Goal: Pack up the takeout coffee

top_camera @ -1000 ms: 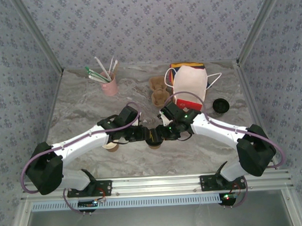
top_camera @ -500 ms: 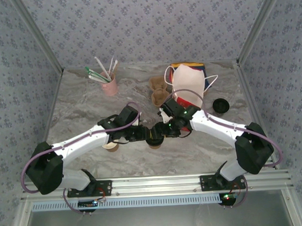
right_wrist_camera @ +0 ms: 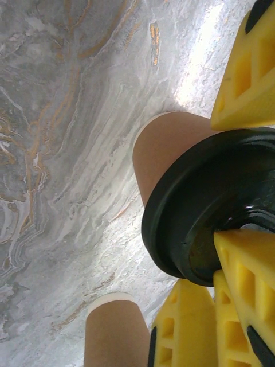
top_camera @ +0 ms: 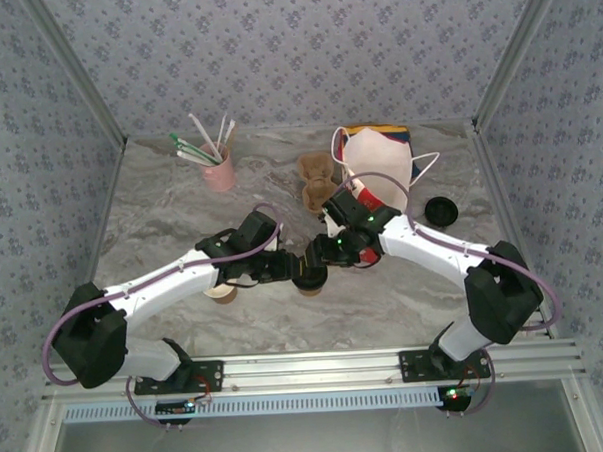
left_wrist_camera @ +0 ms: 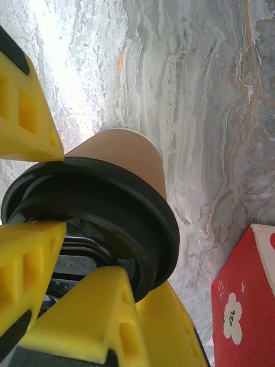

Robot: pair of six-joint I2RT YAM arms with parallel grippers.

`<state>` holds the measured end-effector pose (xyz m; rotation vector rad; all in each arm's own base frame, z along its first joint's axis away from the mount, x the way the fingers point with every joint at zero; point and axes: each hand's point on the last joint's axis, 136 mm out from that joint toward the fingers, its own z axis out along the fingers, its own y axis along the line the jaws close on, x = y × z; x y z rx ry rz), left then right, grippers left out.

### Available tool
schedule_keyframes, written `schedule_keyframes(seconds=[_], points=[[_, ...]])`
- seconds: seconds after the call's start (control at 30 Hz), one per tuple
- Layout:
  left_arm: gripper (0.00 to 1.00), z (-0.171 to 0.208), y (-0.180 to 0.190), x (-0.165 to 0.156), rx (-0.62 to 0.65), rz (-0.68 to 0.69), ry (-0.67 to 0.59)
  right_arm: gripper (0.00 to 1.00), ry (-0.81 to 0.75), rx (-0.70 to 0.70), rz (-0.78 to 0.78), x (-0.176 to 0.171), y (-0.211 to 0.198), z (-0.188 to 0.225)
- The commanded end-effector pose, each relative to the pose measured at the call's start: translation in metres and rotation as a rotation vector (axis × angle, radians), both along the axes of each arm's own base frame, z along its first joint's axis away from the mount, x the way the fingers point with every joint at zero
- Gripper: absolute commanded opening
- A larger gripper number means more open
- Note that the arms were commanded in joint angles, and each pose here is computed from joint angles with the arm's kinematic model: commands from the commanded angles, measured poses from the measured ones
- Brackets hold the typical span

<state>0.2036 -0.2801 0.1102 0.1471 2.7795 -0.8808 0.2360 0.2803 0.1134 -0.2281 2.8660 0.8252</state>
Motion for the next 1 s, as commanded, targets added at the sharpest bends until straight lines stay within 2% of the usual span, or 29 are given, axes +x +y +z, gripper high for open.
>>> schedule_keyframes(seconds=[0.0,0.47,0.7,0.83,0.97], points=[[0.31,-0.042,0.029,-0.025,0.183,-0.009,0.116,0.47,-0.025,0.028,-0.014,0.014,0.011,0.007],[0.31,-0.027,0.045,-0.029,0.214,0.005,0.091,0.45,0.022,0.001,0.063,-0.009,0.024,-0.006],[0.32,-0.016,0.054,-0.030,0.183,0.039,0.071,0.47,0.016,-0.021,0.081,-0.015,0.027,-0.007],[0.34,-0.011,0.049,-0.026,0.164,0.039,0.062,0.53,0.007,-0.031,0.063,-0.011,0.021,-0.004],[0.38,-0.003,0.042,-0.021,0.137,0.037,0.048,0.56,-0.010,-0.035,0.055,-0.010,0.018,0.005]])
